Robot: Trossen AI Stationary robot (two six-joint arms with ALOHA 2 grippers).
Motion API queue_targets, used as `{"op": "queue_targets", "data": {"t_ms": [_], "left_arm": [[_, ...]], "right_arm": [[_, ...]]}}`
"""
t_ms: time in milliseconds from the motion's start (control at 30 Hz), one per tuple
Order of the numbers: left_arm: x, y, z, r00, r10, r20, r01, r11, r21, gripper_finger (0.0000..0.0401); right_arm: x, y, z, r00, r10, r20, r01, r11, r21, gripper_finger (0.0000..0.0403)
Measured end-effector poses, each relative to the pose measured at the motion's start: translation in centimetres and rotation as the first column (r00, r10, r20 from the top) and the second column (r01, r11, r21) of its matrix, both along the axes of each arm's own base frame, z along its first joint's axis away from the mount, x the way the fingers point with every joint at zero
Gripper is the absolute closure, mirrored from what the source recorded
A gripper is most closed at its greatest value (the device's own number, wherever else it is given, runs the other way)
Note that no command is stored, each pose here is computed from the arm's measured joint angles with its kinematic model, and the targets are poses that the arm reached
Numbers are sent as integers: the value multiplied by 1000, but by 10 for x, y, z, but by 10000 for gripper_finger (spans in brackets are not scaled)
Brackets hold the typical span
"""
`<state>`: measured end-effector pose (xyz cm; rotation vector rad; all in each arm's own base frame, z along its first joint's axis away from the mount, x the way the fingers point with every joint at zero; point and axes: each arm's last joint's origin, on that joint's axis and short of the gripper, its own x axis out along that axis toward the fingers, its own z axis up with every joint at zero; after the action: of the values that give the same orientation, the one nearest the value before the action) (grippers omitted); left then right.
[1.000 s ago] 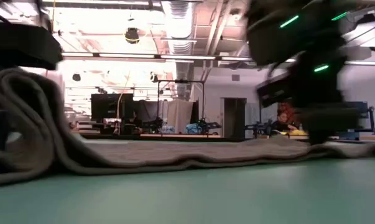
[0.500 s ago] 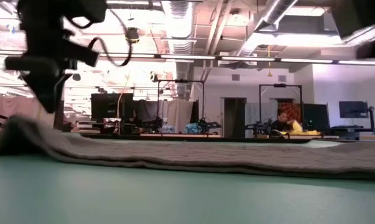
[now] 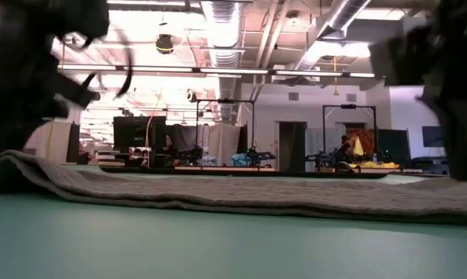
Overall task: Roll towel
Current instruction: Roll the gray towel
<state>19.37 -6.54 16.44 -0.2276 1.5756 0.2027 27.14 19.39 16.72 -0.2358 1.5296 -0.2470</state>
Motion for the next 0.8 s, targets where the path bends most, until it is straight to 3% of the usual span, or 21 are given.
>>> {"op": "queue_targets", "data": {"t_ms": [200, 400, 467, 600, 800], "left_arm": [[-2, 6, -31, 991, -7, -132, 11, 1000, 27, 264], [12, 20, -36, 979, -28, -200, 30, 1000, 8, 264], [18, 28, -32, 980, -34, -194, 44, 998, 46, 264], [25, 52, -22, 980, -4, -201, 52, 971, 234, 264], [22, 87, -19, 964, 123, -235, -49, 954, 297, 264]], "right_arm": [[-7, -13, -25, 999, -31, -33, 32, 999, 29, 379], [-26, -10, -43, 996, -88, 2, 87, 992, 88, 379], [-33, -5, -40, 991, -136, 11, 134, 985, 110, 379], [-47, 11, -24, 985, -166, 48, 152, 966, 210, 379], [-57, 30, 5, 975, -123, 187, 47, 929, 367, 378]]}}
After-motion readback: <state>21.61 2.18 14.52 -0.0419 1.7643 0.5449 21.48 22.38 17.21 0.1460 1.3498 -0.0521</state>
